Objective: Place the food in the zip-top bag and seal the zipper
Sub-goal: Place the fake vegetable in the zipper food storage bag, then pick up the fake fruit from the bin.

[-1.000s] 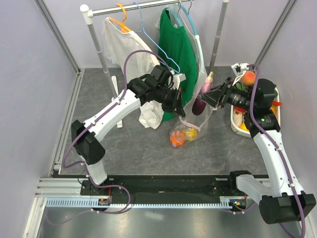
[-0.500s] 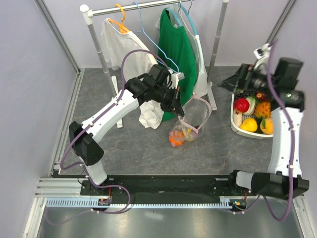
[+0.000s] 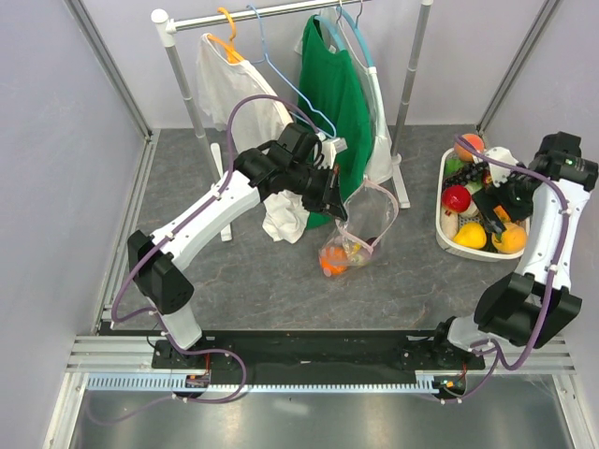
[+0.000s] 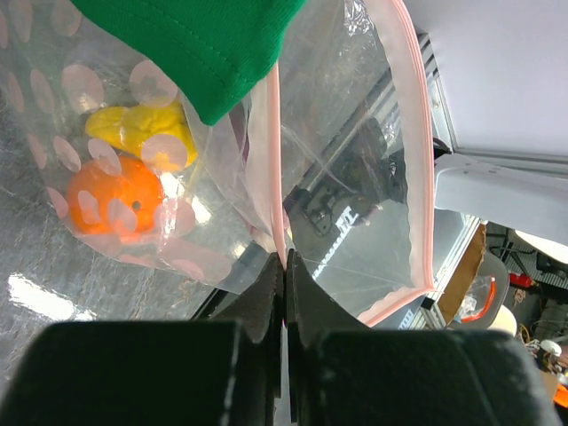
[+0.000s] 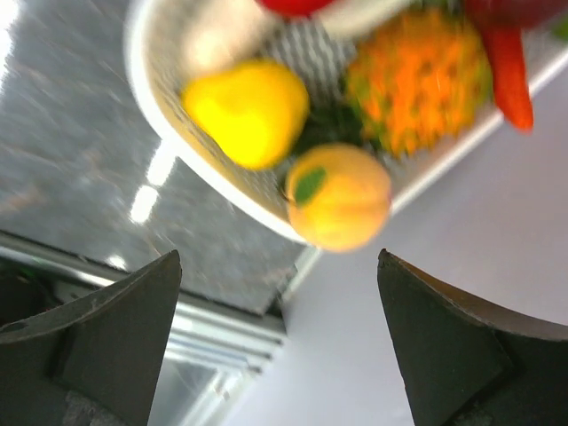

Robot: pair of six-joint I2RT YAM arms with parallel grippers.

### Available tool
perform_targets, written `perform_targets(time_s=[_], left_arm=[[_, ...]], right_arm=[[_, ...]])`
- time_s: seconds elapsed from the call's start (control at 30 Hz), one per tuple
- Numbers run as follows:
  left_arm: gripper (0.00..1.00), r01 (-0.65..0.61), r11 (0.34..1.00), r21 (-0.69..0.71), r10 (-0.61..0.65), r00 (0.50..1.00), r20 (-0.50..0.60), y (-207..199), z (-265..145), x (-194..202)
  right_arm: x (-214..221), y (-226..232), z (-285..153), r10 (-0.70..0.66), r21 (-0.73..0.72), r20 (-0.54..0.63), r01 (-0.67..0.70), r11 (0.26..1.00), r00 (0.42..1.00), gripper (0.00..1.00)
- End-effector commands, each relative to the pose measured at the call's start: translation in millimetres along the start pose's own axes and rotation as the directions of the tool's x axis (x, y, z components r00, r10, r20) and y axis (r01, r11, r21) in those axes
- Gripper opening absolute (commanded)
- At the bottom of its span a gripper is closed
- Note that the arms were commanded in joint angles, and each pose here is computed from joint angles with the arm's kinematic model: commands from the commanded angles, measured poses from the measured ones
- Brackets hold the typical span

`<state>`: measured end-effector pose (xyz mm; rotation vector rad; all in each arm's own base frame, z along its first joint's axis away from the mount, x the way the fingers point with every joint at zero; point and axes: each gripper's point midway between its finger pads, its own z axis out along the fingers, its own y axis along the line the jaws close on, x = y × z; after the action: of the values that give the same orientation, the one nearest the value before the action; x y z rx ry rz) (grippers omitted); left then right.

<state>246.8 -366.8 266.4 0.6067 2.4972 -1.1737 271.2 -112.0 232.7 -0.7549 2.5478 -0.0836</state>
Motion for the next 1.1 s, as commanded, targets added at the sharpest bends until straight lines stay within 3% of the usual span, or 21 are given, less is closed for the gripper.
perform_targets(time_s=[0.0,0.33,0.77,1.07], left_arm=[[0.02,-0.048,0.997,0.064,0.044,0.997,0.058,-20,-19,-6],[0.02,-0.037,0.997,0.065,0.034,0.998,0.048,-16,-16,-2],[0.02,-0.040,0.996,0.074,0.037,0.999,0.034,-16,-13,0],[0.02,-0.035,0.997,0.075,0.033,0.999,0.027,-15,-10,1]], right_arm=[[56,-18,-8,-0.072,0.001,-0.231,0.074,0.997,0.970,0.98],[79,-39,34,0.030,0.020,-0.292,-0.025,0.999,0.956,0.98],[94,-66,81,0.054,0.069,-0.334,-0.033,0.997,0.941,0.98],[109,-60,99,0.058,0.043,-0.374,-0.045,0.998,0.926,0.96]])
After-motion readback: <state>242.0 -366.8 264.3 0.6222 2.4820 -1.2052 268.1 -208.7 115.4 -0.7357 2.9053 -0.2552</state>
